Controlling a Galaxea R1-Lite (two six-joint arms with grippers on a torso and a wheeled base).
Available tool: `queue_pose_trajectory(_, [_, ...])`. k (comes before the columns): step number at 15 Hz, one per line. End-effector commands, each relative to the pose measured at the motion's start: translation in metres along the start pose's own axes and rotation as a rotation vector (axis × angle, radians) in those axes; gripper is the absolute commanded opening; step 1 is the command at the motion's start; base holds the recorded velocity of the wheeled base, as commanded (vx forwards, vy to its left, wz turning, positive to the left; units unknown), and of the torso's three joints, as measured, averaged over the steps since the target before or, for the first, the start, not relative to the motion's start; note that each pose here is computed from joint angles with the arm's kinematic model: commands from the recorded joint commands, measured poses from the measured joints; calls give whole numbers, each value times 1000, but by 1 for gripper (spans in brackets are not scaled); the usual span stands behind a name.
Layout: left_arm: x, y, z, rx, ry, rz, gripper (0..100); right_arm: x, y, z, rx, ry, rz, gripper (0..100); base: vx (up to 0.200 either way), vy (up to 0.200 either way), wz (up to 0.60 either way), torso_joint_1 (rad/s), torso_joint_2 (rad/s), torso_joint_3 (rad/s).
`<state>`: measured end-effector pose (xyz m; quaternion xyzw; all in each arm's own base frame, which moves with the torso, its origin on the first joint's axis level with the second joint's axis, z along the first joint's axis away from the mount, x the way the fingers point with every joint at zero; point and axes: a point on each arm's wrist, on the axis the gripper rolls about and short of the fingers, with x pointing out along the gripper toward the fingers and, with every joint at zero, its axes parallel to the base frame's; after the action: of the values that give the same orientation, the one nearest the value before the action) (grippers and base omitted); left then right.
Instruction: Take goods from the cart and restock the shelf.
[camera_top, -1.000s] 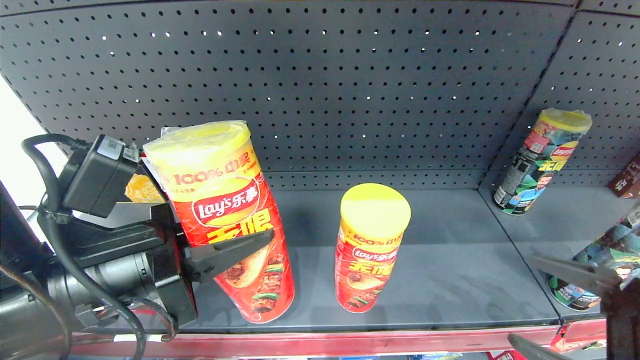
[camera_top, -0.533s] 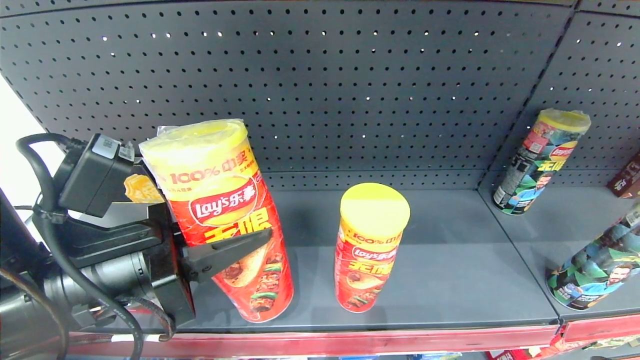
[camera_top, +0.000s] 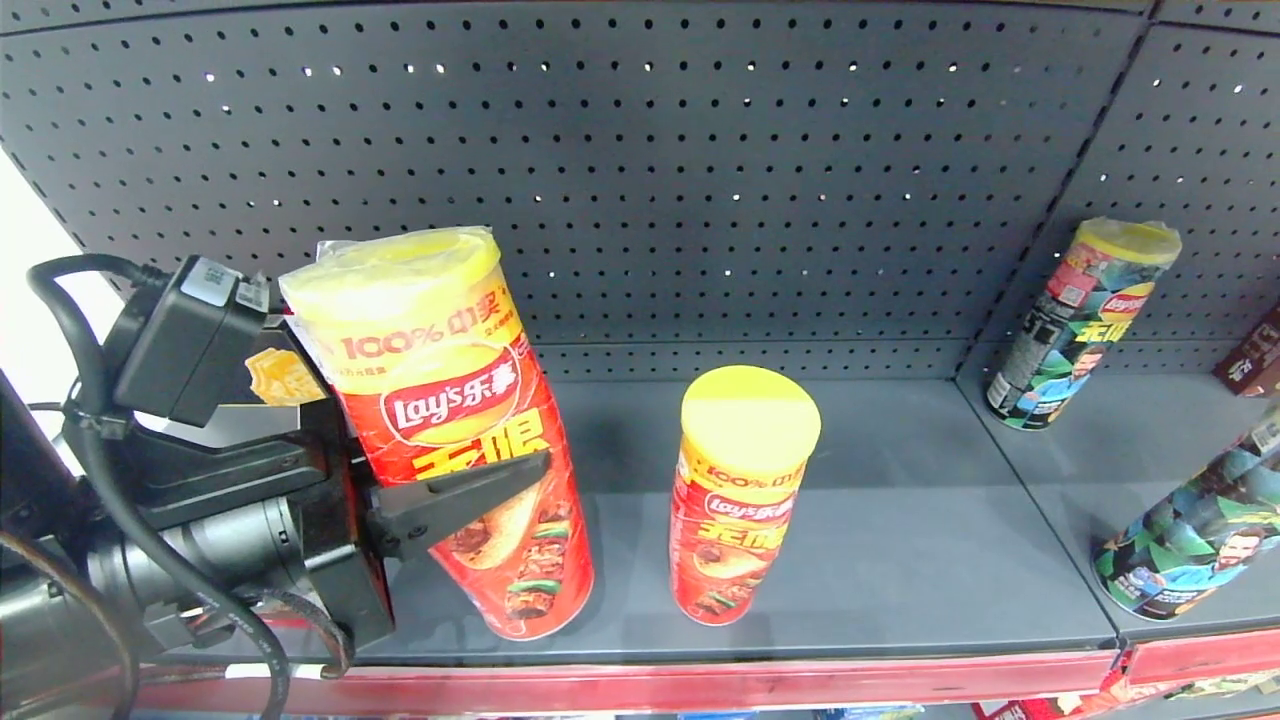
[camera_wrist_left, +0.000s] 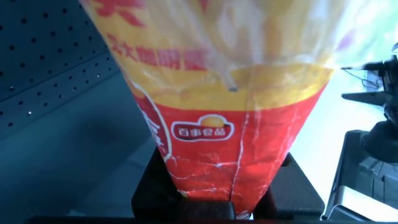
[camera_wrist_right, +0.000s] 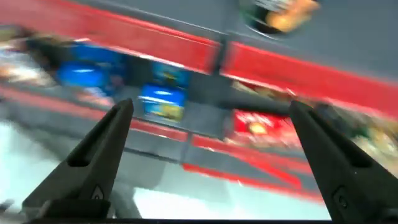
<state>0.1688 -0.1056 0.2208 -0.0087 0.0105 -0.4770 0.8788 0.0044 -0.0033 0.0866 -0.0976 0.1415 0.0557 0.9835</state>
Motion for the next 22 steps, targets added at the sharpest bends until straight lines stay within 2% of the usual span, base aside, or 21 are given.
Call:
queue_pose_trajectory(1, [2,-2,0,0,1,-13,0,-1,-1,0,72,44,-210,100,0,0,0,0,0,0])
queue_pose_trajectory(2, [2,-2,0,1,1,-15,0,-3,-1,-1,84,26,-241,100,0,0,0,0,0,0])
queue_pose_trajectory(3, [2,-2,-1,0,4,-15,0,-11,1,-3,119,-61,-314,100,0,0,0,0,0,0])
queue_pose_trajectory(5, [2,-3,-1,0,4,-21,0,-22,3,-9,117,-209,-309,100,0,0,0,0,0,0])
queue_pose_trajectory(7, [2,-3,-2,-1,5,-21,0,-27,4,-12,134,-276,-342,100,0,0,0,0,0,0])
queue_pose_trajectory(9, [2,-3,-1,4,-3,-22,0,-27,4,-12,173,-283,-352,100,0,0,0,0,0,0])
queue_pose_trajectory(12, [1,-4,-2,6,-7,-21,0,-26,6,-11,173,-296,-245,100,0,0,0,0,0,0])
queue_pose_trajectory(13, [-1,-4,-5,3,-2,-21,0,-26,5,-12,178,-289,-277,100,0,0,0,0,0,0])
queue_pose_trajectory(15, [-8,-8,-11,-1,5,-19,0,-27,2,-13,208,-274,-435,100,0,0,0,0,0,0])
queue_pose_trajectory(17, [-15,-13,-21,-4,30,-30,0,-25,7,-11,113,-318,-208,100,0,0,0,0,0,0])
queue_pose_trajectory(18, [-14,-16,-21,1,30,-45,0,-24,8,-10,104,-339,-160,100,0,0,0,0,0,0])
queue_pose_trajectory(19, [-13,-16,-19,4,22,-50,0,-24,7,-11,137,-338,-168,100,0,0,0,0,0,0])
queue_pose_trajectory(20, [-9,-15,-11,15,3,-53,0,-25,5,-13,245,-319,-291,100,0,0,0,0,0,0])
queue_pose_trajectory(21, [-4,-16,-6,18,-6,-67,0,-25,4,-13,255,-307,-342,100,0,0,0,0,0,0])
queue_pose_trajectory(22, [2,-13,-6,16,-1,-65,0,-24,6,-13,197,-313,-251,100,0,0,0,0,0,0])
